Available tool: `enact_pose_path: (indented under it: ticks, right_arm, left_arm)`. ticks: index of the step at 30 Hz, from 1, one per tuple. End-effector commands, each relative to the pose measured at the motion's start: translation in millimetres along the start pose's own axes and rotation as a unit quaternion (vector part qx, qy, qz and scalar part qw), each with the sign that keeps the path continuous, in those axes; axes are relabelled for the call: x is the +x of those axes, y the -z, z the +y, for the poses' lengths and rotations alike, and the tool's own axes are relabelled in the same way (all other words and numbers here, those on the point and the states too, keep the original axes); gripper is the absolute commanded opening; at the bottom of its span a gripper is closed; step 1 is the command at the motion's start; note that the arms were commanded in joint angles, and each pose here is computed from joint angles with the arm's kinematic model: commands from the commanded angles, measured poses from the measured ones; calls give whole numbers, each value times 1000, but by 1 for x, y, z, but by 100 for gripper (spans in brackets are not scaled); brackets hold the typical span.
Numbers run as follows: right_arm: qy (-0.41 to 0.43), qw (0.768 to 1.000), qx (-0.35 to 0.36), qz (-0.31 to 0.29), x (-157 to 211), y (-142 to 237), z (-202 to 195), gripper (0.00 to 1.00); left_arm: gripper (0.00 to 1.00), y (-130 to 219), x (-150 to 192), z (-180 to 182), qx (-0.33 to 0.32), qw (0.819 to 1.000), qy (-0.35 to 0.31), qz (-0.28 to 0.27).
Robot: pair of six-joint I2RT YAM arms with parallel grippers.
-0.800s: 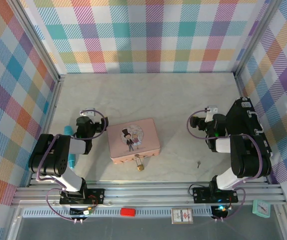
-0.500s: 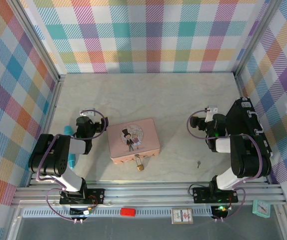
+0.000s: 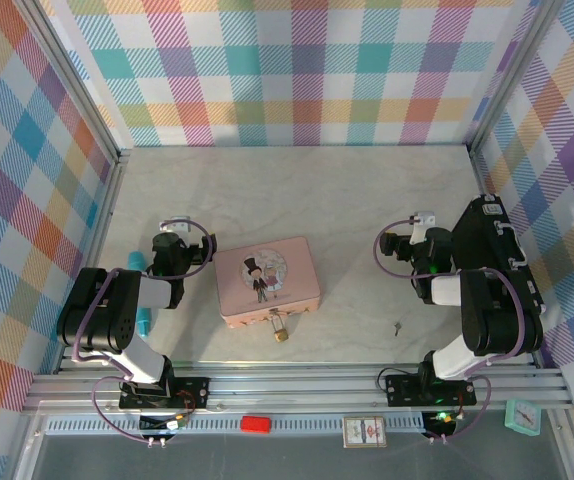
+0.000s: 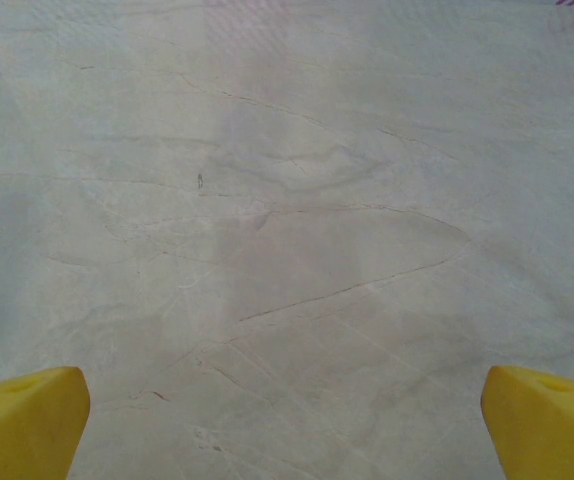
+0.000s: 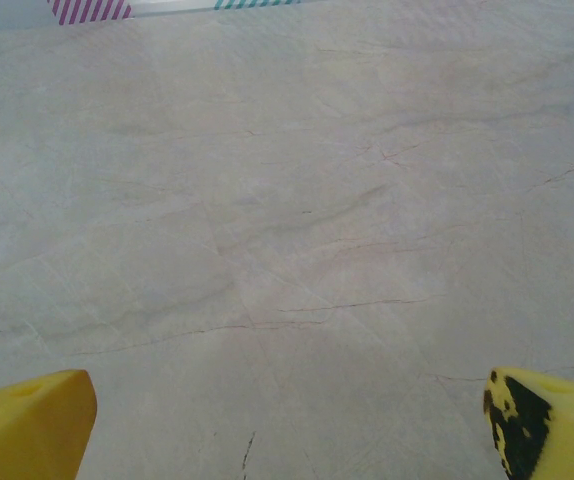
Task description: Unlock the padlock with the key
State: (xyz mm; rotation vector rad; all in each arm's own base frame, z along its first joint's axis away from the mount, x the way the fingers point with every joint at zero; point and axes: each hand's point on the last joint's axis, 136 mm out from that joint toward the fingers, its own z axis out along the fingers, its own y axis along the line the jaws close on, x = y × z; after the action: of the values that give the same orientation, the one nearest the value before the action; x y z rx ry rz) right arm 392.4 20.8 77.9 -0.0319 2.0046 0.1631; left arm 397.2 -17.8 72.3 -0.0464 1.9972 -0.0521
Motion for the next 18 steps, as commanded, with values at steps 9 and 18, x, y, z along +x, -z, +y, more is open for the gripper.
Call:
enact_pose_path:
  ticks: [9,18]
  right_arm:
    - [3,1000,3,-5,-29,8,3,99]
    - [-45,998,-50,-18,-72,67,32,99]
  left_arm:
    - [100,40,-47,12,-46,998,25,-42]
    - [100,100,-119,5,-35,992,114,-49]
